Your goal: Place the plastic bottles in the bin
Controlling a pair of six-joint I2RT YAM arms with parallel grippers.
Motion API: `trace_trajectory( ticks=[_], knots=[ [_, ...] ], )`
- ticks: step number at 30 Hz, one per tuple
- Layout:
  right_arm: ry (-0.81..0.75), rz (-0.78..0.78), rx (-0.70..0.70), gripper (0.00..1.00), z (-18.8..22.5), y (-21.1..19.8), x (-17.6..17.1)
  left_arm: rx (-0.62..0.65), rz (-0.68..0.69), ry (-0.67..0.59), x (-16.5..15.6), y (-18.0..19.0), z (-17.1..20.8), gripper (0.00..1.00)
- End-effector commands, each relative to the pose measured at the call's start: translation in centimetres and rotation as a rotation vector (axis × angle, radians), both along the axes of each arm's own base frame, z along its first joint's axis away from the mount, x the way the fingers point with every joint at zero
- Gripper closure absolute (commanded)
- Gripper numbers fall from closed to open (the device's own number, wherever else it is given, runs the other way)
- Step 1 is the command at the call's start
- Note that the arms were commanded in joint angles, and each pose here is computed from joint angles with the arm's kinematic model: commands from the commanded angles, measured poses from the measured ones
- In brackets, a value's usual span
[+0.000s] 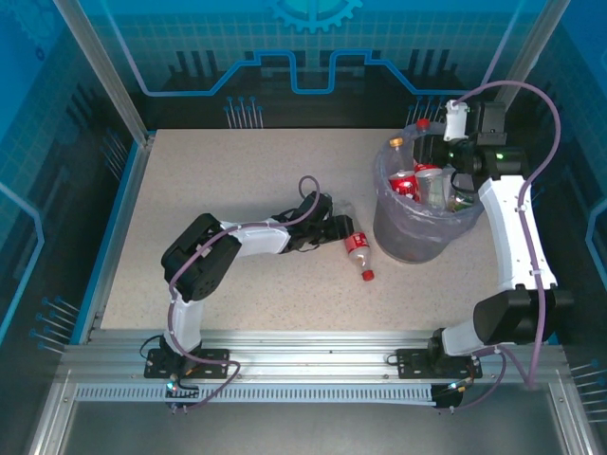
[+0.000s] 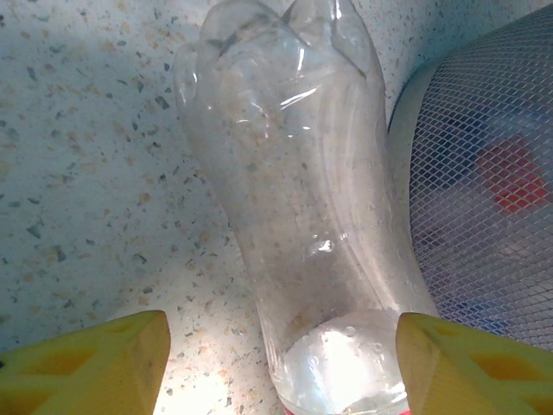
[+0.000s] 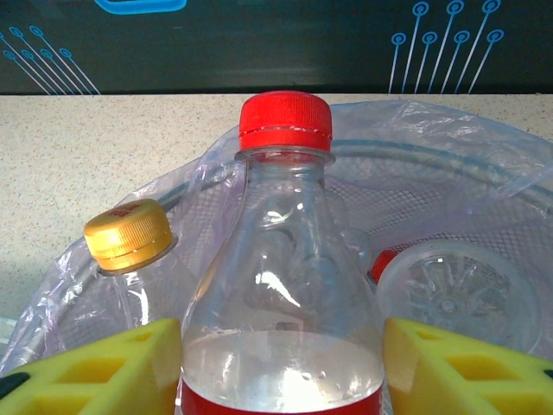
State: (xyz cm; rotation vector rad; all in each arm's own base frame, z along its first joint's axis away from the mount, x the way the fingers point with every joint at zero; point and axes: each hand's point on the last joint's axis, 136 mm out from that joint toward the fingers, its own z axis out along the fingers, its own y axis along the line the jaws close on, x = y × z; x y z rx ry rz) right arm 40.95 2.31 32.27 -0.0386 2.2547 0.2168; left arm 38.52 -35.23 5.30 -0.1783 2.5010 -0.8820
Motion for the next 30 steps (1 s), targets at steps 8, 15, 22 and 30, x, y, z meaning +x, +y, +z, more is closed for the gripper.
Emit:
trace_trajectory(
  ticks=[8,15,22,30],
  knots=[
    [-0.110,0.000,-0.026,0.17,7.5,0.2,-5.3,0.074,0.000,-0.021,0.5,2.1,-0.6,0.38],
    [-0.133,0.043,-0.029,0.16,8.4,1.7,-8.0,-0.009,-0.018,-0.087,-0.7,2.0,3.6,0.19],
    [-0.118,0.037,-0.034,0.15,7.5,1.6,-8.2,0.004,-0.093,-0.093,-3.0,-0.8,5.7,0.01],
    [-0.143,0.033,-0.032,0.15,8.4,1.6,-9.0,0.049,-0.129,0.021,-5.1,-3.1,1.6,0.01]
  ],
)
